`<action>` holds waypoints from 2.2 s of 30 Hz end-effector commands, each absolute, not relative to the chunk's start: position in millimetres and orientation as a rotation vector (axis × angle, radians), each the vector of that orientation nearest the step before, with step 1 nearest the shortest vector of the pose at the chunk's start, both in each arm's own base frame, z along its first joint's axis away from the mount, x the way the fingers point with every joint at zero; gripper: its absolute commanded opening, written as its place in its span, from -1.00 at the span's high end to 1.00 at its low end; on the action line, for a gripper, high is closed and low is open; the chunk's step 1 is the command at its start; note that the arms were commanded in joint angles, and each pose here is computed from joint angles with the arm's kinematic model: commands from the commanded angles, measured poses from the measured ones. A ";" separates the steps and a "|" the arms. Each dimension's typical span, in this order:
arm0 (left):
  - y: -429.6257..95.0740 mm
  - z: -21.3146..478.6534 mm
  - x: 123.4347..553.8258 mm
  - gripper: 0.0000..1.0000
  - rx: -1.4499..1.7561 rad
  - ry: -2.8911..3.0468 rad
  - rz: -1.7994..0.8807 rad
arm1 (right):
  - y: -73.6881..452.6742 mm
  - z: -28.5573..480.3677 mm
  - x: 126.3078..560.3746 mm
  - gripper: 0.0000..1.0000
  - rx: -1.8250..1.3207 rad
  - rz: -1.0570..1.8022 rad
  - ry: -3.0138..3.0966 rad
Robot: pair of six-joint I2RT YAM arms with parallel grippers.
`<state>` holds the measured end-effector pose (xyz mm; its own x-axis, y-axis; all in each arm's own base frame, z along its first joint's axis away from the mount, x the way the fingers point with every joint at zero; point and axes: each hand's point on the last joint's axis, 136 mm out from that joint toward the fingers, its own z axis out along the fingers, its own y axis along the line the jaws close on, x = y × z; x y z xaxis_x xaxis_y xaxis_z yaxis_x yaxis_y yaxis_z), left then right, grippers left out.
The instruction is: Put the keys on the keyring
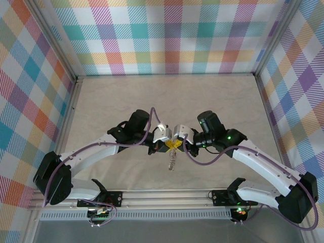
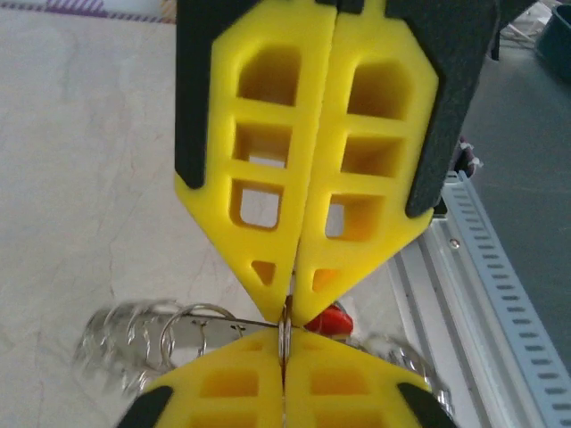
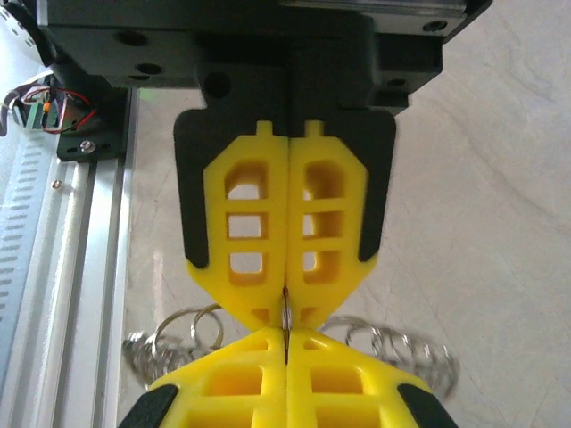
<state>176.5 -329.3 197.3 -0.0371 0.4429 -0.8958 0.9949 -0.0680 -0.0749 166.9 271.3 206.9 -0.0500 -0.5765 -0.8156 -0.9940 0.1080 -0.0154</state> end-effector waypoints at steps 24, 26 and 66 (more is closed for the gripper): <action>-333.1 242.7 162.2 1.00 1.659 1.308 -1.021 | 257.8 203.5 153.4 0.26 -1.673 0.695 1.655; -333.9 242.5 162.1 1.00 1.660 1.301 -1.024 | 257.0 202.6 153.6 0.35 -1.682 0.691 1.663; -347.6 255.9 171.6 1.00 1.555 1.244 -1.074 | 264.0 203.7 167.5 0.67 -1.516 0.805 1.684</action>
<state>172.8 -337.8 223.3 0.0500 0.3626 -0.9306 0.9944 -0.1045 0.0127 165.9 261.6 188.1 -0.0878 -0.5761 -0.8126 -0.9934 0.1107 0.0289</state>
